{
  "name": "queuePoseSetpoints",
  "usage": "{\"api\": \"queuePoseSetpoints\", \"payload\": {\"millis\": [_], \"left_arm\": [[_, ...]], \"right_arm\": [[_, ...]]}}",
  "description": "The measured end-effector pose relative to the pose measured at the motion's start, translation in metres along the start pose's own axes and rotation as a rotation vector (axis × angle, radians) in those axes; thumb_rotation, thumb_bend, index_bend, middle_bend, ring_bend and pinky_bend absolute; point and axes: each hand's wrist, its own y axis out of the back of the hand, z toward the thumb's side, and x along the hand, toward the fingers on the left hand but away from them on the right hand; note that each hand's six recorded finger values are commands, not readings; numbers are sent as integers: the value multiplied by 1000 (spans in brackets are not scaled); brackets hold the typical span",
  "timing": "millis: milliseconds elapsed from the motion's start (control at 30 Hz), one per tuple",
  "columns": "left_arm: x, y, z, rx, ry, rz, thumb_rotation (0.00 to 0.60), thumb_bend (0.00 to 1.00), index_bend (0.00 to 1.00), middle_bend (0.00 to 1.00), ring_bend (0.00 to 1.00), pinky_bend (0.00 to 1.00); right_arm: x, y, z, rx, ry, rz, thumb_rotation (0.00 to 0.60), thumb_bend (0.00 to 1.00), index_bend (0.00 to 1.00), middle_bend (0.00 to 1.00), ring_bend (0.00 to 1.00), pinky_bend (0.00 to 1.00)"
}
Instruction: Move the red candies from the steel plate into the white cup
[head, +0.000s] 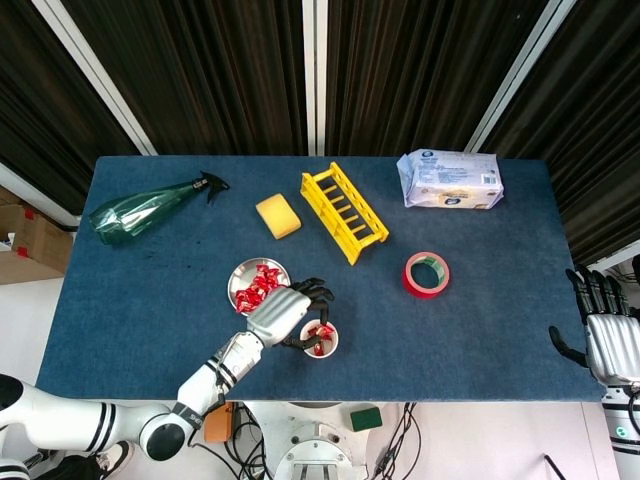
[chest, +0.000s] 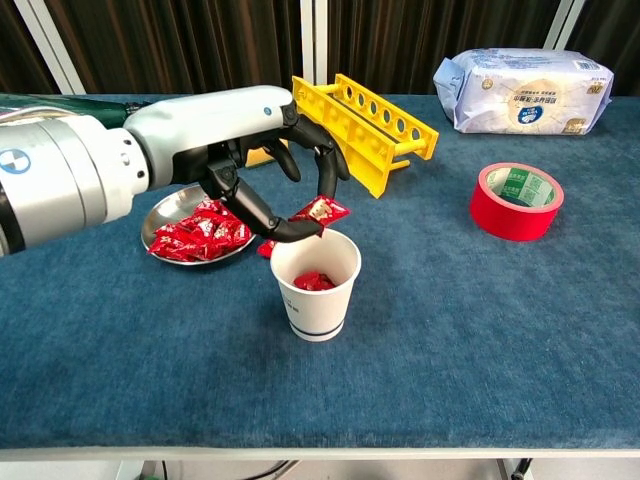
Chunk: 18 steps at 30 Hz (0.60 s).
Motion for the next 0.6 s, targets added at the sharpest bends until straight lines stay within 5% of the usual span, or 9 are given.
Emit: {"api": "queuePoseSetpoints", "payload": {"millis": [267,600], "left_arm": [[-2,-2,-3,8,-4,-6,600,301,280,253,114,253],[-15,18,-19,23,34,48,600,302,307,248,113,254]], "right_arm": [[0,0,0,0,1,-2,600,302,0,0,0,0],[1,0,0,0,1,-1,600,301,0,0,0,0]]}}
